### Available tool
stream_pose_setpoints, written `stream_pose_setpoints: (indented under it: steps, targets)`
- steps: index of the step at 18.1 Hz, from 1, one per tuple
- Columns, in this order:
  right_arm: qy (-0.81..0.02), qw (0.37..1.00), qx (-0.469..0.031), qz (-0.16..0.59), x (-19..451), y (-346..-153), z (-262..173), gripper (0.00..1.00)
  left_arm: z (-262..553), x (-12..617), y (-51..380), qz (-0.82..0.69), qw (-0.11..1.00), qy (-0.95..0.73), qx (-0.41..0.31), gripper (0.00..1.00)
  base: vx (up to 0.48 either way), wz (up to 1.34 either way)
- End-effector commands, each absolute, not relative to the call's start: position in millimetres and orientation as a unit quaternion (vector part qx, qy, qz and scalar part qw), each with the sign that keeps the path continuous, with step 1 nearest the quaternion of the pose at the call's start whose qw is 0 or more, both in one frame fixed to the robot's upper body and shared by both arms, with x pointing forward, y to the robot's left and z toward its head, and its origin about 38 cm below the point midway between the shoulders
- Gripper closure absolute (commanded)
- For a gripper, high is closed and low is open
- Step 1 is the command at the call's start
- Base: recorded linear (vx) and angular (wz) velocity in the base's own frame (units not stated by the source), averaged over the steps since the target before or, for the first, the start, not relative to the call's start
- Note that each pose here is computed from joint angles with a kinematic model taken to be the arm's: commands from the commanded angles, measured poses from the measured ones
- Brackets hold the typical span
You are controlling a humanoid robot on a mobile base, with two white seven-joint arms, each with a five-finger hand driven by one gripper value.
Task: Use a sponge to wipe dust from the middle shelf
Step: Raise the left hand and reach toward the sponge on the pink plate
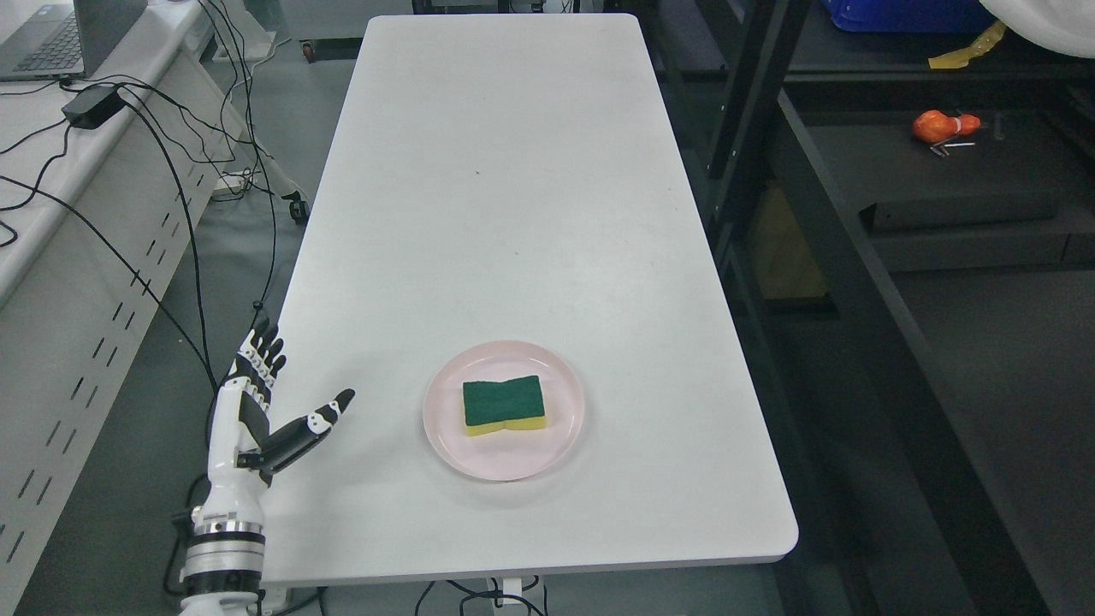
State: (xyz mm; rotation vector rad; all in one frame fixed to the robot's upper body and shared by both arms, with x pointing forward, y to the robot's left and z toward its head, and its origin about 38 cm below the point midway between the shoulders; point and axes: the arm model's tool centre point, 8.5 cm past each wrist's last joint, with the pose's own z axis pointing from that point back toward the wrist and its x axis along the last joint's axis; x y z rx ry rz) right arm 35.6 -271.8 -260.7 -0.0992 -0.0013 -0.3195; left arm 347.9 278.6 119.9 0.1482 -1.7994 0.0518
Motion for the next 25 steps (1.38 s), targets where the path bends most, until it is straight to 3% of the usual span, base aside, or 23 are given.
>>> stream_pose_setpoints:
  steps: [1, 6, 9, 14, 18, 25]
  targets:
    - [-0.010, 0.985, -0.059, -0.160, 41, -284.4, -260, 0.00, 121, 348, 284, 0.017, 0.619, -0.782, 0.070, 0.01, 0.000, 0.00]
    - [-0.010, 0.985, -0.059, -0.160, 41, -284.4, -260, 0.00, 135, 364, 269, -0.006, 0.600, -0.798, 0.057, 0.01, 0.000, 0.00]
    - [-0.010, 0.985, -0.059, -0.160, 41, -284.4, -260, 0.00, 175, 396, 267, -0.161, 0.546, -0.814, 0.120, 0.03, 0.000, 0.00]
    - [-0.010, 0.985, -0.059, -0.160, 41, -284.4, -260, 0.00, 207, 422, 225, -0.448, 0.440, -0.755, 0.187, 0.03, 0.000, 0.00]
    - [-0.010, 0.985, -0.059, -0.160, 41, -284.4, -260, 0.00, 213, 420, 203, -0.656, 0.314, -0.656, 0.203, 0.10, 0.000, 0.00]
    - [-0.010, 0.986, -0.059, -0.159, 41, -284.4, -260, 0.00, 197, 410, 196, -0.787, 0.222, -0.538, 0.204, 0.09, 0.000, 0.00]
